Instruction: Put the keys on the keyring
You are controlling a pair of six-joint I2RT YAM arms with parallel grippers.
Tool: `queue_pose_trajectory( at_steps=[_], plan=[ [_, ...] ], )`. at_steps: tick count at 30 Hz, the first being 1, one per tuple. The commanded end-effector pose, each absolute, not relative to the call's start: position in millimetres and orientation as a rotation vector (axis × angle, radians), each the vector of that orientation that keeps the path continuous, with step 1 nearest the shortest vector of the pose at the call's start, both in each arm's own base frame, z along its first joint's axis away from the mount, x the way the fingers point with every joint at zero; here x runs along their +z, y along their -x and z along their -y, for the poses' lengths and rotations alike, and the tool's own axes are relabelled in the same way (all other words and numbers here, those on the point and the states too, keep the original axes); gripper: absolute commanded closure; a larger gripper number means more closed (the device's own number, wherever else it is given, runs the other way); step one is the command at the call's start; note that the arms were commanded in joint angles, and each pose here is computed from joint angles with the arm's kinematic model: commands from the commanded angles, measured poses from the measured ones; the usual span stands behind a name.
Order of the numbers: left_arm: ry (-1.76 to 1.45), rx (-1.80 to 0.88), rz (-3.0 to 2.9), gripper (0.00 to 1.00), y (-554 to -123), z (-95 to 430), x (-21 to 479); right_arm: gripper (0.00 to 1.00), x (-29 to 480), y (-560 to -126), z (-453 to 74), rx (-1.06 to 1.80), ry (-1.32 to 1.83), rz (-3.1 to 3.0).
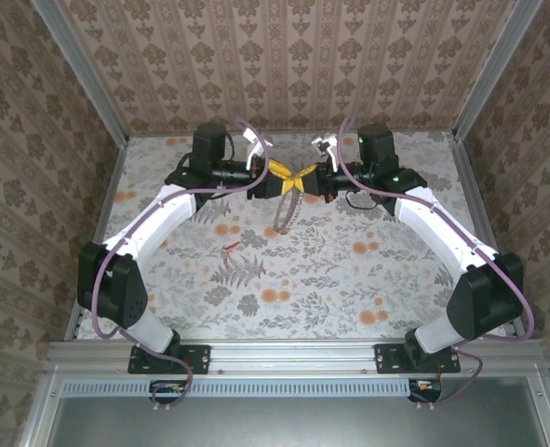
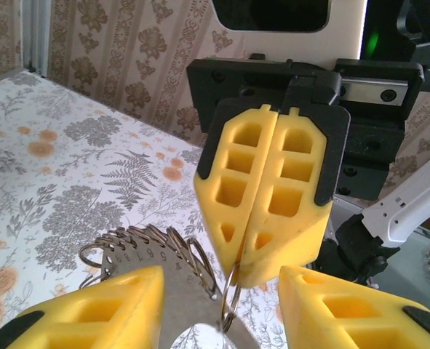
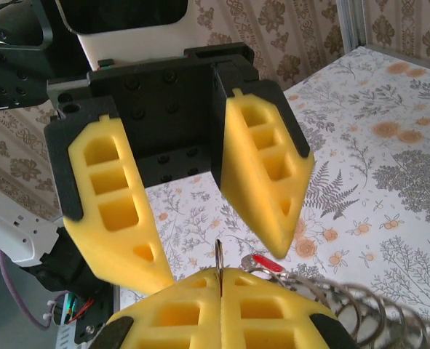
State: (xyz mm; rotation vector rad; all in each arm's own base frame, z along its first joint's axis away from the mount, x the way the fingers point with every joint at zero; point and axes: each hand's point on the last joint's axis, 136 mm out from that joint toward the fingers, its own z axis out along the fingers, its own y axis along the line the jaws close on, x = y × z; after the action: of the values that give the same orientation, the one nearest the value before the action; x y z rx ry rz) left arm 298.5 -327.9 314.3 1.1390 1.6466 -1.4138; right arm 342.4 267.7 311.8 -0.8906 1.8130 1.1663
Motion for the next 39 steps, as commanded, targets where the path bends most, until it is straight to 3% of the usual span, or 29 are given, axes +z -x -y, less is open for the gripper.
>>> queue_pose_trajectory(
  at_steps=[1, 7, 14, 27, 39],
  plan=[
    [-1.181, -1.442, -1.612, 0.56, -294, 332, 319, 1.00, 325, -340, -268, 1.170, 0.921, -1.749],
    [-1.189, -1.446, -1.609, 0.61, -293, 334, 317, 1.00, 322, -341, -268, 1.169, 0.920, -1.755],
    [-1.137, -1.416, -1.593, 0.56, -301, 324, 325, 1.00, 319, -343, -263, 1.162, 0.908, -1.767],
    [-1.151, -1.445, -1.584, 0.58, -298, 326, 324, 1.00, 321, -344, -263, 1.173, 0.901, -1.755],
    [-1.172, -1.465, -1.577, 0.69, -295, 329, 322, 1.00, 320, -346, -261, 1.169, 0.896, -1.760]
  ],
)
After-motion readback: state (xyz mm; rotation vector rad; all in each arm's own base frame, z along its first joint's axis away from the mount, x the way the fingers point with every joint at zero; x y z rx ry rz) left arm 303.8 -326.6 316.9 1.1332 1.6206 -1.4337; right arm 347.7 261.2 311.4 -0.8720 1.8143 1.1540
